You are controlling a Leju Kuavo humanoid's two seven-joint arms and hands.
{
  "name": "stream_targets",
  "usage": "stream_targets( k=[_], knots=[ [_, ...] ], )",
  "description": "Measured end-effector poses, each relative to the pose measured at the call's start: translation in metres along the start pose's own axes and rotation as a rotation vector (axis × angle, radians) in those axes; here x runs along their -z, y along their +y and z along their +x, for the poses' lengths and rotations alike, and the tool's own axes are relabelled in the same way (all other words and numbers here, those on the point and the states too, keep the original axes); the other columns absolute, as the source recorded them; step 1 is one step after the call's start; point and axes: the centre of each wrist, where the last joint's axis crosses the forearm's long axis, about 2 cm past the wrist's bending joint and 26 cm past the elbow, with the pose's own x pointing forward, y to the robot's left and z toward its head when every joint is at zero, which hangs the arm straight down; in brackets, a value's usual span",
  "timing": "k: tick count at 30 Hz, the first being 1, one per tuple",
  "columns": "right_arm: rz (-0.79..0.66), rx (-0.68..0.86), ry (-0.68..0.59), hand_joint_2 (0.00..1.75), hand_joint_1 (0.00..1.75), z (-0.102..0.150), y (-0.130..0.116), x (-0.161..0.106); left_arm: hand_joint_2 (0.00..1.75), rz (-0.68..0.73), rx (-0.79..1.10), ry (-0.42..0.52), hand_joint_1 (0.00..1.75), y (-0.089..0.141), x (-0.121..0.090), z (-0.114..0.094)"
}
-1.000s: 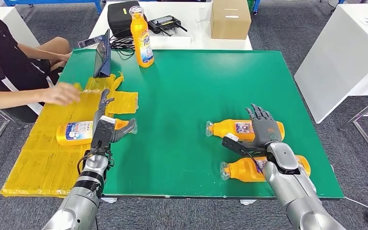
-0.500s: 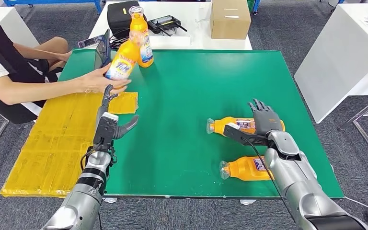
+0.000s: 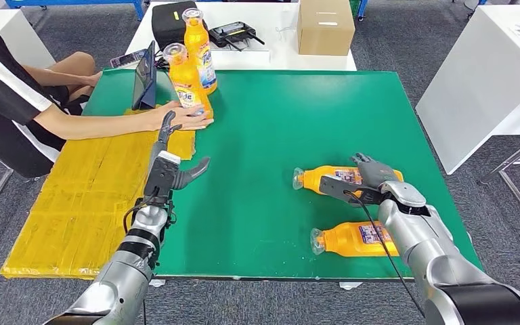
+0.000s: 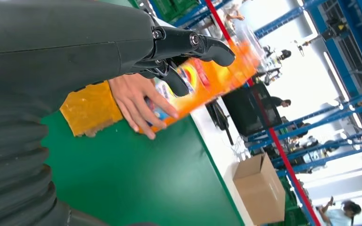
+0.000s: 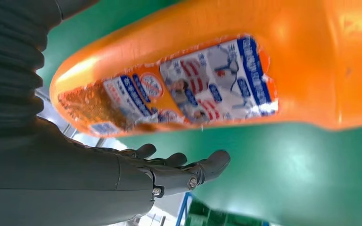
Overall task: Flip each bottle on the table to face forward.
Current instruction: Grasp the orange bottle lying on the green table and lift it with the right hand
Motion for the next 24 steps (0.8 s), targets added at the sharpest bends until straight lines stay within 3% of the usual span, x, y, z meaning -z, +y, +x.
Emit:
stream_targets(
  k=[12,14,17,18,20,24],
  knots=[
    [0.071,0.037,0.021,1.75,0.13,-0.006,0.006,0.0,1.75,-0.044,-0.027,-0.02,0.0,-0.016,0.005,0.008],
    [0.075,0.037,0.023,1.75,0.4,-0.006,0.007,-0.001,1.75,-0.049,-0.029,-0.023,0.0,-0.017,0.005,0.009],
    [0.077,0.038,0.024,1.75,1.31,-0.006,0.006,0.0,1.75,-0.053,-0.03,-0.027,0.0,-0.018,0.005,0.009],
    [0.078,0.038,0.025,1.75,1.53,-0.007,0.006,0.0,1.75,-0.055,-0.03,-0.027,0.0,-0.019,0.005,0.009],
    [0.078,0.038,0.025,1.75,1.69,-0.007,0.006,0.0,1.75,-0.057,-0.03,-0.028,0.0,-0.019,0.005,0.01],
    [0.077,0.038,0.026,1.75,1.75,-0.007,0.004,0.0,1.75,-0.062,-0.033,-0.029,0.0,-0.02,0.006,0.01]
  ],
)
